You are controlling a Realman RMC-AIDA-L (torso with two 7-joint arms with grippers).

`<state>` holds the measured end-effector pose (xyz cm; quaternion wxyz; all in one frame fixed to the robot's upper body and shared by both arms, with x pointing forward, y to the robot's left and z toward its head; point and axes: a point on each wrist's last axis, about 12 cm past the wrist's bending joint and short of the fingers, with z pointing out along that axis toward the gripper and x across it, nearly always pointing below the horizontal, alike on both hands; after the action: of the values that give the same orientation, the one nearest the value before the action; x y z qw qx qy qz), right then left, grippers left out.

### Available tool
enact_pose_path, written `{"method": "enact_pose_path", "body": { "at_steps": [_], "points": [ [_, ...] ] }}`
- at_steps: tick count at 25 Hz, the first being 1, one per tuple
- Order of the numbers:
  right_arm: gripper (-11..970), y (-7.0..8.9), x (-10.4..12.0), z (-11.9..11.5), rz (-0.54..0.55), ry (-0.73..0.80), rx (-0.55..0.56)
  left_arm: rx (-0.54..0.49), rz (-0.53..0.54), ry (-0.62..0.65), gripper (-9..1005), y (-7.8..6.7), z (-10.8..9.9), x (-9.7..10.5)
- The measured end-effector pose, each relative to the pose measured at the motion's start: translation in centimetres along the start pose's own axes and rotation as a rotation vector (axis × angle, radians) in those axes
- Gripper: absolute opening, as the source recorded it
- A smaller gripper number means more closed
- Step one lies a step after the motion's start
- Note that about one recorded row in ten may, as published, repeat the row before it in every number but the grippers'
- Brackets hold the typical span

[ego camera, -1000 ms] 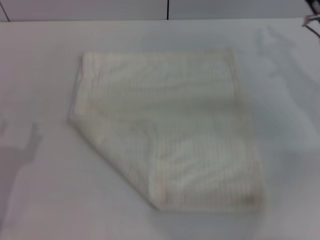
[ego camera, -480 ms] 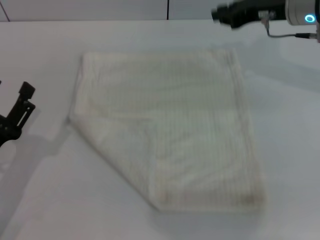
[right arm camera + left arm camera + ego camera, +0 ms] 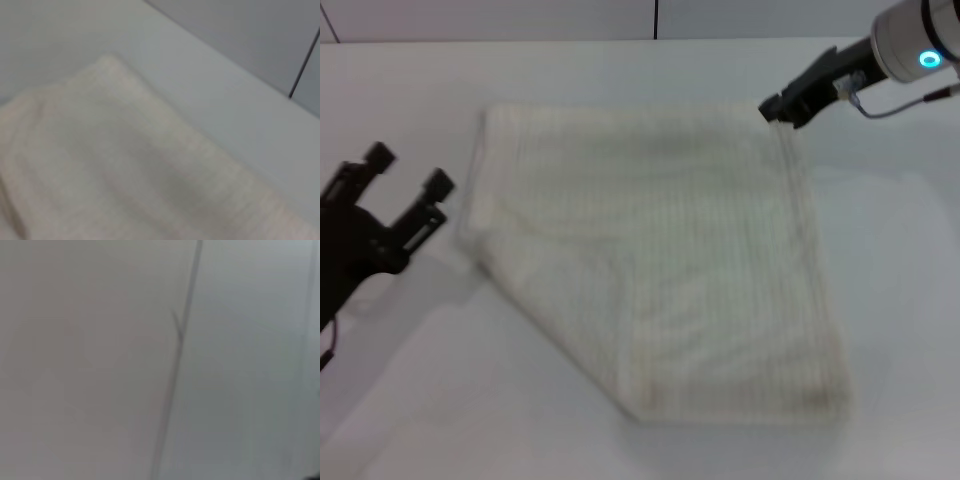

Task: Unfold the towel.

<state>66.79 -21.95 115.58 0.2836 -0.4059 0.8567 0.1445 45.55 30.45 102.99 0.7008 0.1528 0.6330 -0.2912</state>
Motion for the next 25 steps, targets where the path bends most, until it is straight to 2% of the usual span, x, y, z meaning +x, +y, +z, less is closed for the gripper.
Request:
{"method": "enact_pose_path", "body": {
  "at_steps": [3,5,6,9,10,14,15,25],
  "points": [
    [-3,0.2,0.6,0.3,0.009,0.014,-0.008,0.120,-0.018,0.063,811,0.0,1.4,-0.2],
    [-2,0.6,1.9,1.0,0.011,0.047,-0.006,0.235,-0.028,0.116,811,-0.1,2.9,-0.5],
    [-2,0.6,1.9,1.0,0.011,0.047,-0.006,0.235,-0.028,0.116,811,-0.1,2.9,-0.5],
    [-1,1.1,2.6,1.7,0.012,0.065,-0.005,0.321,-0.040,0.169,810,-0.4,4.5,-0.6],
    [-1,1.3,3.0,1.9,0.015,0.070,-0.007,0.361,-0.041,0.210,810,-0.5,5.6,-0.5],
    [-1,1.6,3.4,2.2,0.011,0.076,-0.012,0.414,-0.037,0.269,809,-0.9,7.0,-0.3],
    [-1,1.7,3.6,2.4,0.008,0.078,-0.016,0.440,-0.040,0.320,808,-1.0,8.2,-0.1],
    [-2,2.2,4.0,2.9,-0.015,0.093,-0.019,0.441,-0.049,0.364,806,-1.2,9.4,0.3]
  ]
}}
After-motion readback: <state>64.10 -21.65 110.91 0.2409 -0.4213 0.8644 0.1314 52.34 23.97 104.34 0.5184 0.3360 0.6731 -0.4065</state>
